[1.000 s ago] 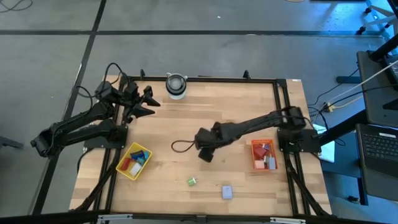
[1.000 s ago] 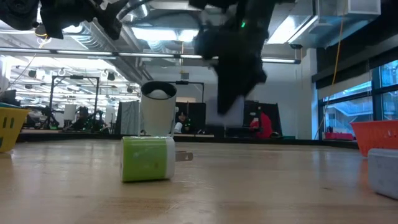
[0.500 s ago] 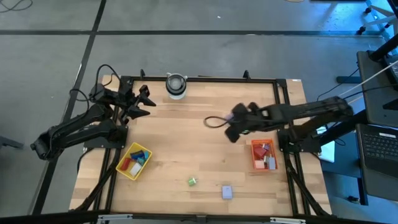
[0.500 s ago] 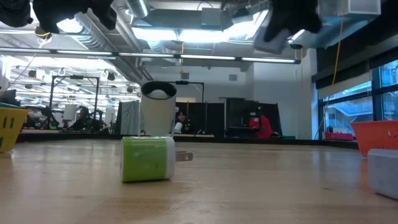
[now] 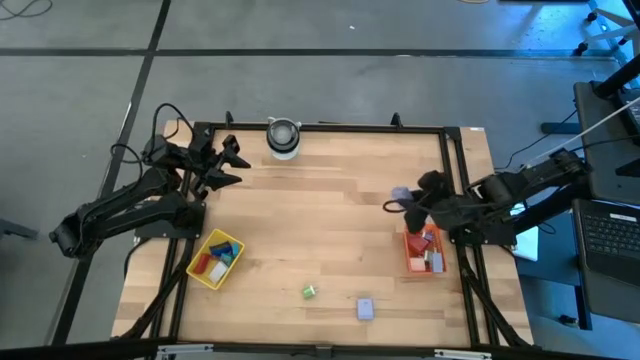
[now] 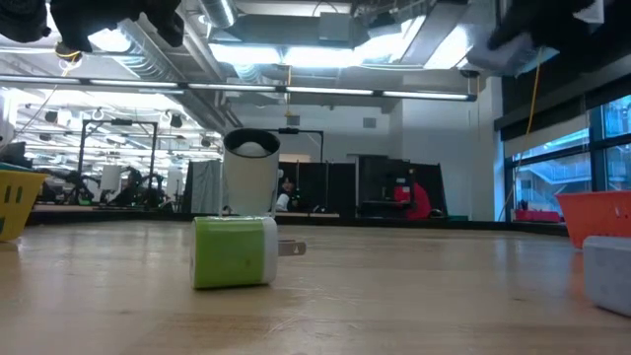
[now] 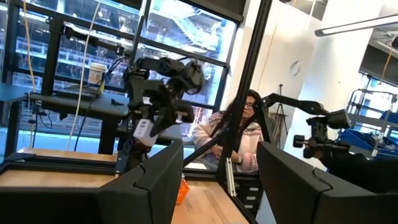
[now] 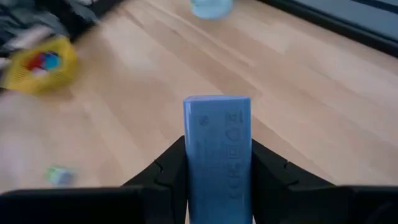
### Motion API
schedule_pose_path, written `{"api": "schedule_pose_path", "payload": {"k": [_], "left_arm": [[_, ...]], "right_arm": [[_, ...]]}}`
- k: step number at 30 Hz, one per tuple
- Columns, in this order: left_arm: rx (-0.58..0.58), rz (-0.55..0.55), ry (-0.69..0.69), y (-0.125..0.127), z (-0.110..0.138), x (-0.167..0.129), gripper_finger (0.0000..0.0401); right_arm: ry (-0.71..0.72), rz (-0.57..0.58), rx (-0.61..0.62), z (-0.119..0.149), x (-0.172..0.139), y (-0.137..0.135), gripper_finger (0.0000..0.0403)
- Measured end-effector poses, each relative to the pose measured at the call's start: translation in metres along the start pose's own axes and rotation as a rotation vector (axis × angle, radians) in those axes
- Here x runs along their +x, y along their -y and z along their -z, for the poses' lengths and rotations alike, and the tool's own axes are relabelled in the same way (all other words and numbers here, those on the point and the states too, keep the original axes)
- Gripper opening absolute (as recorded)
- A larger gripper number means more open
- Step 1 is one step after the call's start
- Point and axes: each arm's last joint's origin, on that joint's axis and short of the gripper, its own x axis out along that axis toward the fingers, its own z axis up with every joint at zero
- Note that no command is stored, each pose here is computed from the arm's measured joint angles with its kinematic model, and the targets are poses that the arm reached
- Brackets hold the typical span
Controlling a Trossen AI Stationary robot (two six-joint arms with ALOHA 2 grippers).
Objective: Pick & Place Office items
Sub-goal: Put the top white charger adapter into the orange basket
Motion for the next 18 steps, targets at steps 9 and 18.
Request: {"api": "schedule_pose_path", "payload": {"k": [9,18], "left_arm": [[-0.018,-0.074,-0.002,-0.005,0.004,0.000,0.0200],[-0.020,-0.134,-0.018,-0.009,0.009,-0.001,0.0200]], "right_arm": [[-0.240,0.130,0.034,0.046,0.008,0.022,0.0119],[-0.419,0.110,0.116,0.076,0.002,0.022,0.0119]]}}
